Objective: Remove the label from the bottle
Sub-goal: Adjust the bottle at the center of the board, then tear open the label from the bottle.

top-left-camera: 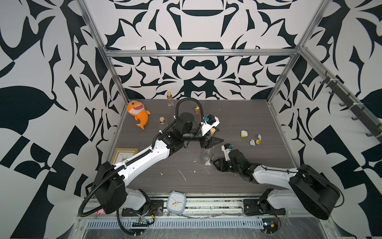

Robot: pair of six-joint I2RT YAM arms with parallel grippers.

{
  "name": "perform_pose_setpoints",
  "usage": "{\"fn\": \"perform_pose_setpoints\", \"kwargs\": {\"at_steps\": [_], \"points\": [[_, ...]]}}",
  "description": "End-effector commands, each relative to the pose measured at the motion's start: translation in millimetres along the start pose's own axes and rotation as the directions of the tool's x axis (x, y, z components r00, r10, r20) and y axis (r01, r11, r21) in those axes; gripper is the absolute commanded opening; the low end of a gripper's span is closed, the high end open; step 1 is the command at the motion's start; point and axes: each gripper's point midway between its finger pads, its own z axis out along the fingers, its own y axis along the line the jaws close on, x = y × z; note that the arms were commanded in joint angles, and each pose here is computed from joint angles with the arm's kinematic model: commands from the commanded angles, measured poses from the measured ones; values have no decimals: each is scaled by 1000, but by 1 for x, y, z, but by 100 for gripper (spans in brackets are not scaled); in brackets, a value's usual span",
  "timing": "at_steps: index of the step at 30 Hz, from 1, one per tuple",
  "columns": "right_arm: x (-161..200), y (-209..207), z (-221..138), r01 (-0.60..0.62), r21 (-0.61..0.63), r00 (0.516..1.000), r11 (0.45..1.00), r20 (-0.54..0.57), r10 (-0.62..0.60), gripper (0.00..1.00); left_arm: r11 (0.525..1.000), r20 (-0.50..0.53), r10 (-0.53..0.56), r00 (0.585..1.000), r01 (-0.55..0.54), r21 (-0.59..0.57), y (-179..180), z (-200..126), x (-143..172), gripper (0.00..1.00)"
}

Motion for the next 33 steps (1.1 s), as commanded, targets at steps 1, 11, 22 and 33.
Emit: {"fn": "perform_pose_setpoints", "kwargs": {"at_steps": [1,11,22,33], "points": [[4,-4,-3,-8,22,1000,1000,-2,8,49,1000,30,10,999,-10,1,-6,-5,-8,64],[14,-7,-29,29,57,999,998,-38,-27,49,997,50,-19,999,23,-71,7,-5,-5,49],[0,64,-96,191,-276,977,942,146,-155,52,998,63,-7,998,10,-60,3,-4,1,22],[-1,110,-99,294,-328,953,898,179,-246,53,994,52,97,994,-94,-57,-7,-15,5,1]]}}
